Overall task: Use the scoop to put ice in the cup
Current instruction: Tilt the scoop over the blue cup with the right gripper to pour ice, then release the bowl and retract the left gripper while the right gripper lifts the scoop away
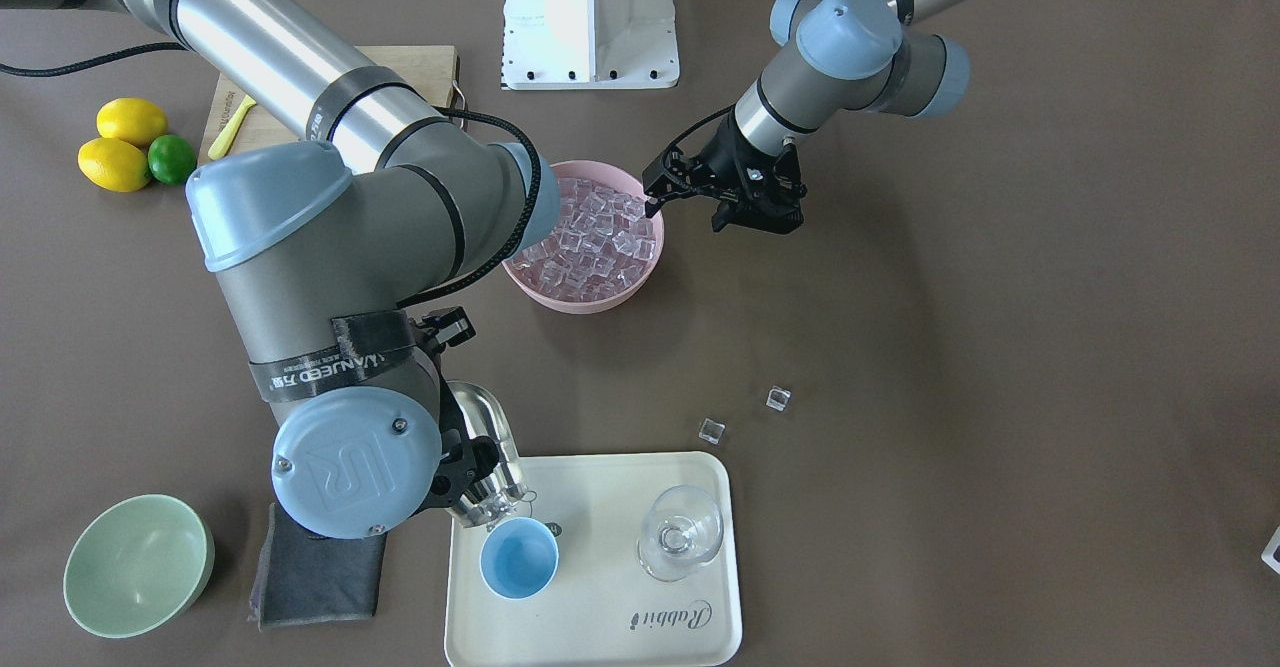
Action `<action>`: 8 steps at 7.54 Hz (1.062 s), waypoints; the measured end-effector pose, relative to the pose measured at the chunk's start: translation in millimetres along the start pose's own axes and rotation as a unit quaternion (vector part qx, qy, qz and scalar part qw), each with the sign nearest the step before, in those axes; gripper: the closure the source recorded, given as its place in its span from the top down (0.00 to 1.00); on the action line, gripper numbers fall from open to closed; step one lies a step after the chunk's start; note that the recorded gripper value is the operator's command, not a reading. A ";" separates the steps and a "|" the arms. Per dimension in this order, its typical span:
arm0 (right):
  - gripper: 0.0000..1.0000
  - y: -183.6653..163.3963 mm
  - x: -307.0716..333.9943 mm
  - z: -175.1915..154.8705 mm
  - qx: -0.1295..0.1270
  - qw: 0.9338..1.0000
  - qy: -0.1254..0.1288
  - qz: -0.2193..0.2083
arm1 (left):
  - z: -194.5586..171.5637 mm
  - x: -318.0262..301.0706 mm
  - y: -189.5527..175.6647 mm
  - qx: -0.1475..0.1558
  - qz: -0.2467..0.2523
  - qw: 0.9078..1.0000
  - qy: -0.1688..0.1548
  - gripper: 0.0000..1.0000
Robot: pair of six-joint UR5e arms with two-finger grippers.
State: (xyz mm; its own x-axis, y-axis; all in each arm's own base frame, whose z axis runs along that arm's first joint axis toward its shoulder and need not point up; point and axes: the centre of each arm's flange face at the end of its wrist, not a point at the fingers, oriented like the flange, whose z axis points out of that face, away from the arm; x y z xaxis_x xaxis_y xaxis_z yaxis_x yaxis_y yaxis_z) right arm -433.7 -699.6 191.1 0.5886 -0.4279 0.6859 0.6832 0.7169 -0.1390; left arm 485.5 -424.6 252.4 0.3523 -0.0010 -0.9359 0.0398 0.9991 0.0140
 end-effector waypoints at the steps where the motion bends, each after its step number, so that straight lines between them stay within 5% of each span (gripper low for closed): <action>1: 0.00 -0.3 -2.1 -2.7 -0.001 1.000 0.001 -0.002 | -5.6 -3.9 -4.9 -0.003 -0.002 1.000 0.001 0.97; 6: 0.00 0.5 -3.9 -5.8 0.000 1.000 0.008 -0.006 | -13.4 -9.8 -12.2 -0.007 -0.007 1.000 0.002 0.97; 8: 0.00 14.6 -10.6 -20.4 0.028 0.999 0.013 -0.022 | -14.2 -12.9 -13.7 -0.007 -0.008 1.000 0.000 0.97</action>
State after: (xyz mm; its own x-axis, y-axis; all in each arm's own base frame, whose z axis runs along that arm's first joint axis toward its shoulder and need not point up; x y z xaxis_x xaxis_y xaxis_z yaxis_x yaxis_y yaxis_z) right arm -421.1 -695.8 167.2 0.5704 -0.4729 0.6716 0.6839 0.7263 -0.0695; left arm 467.2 -437.7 259.3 0.3524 -0.0180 -0.9357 0.0335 0.9994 -0.0066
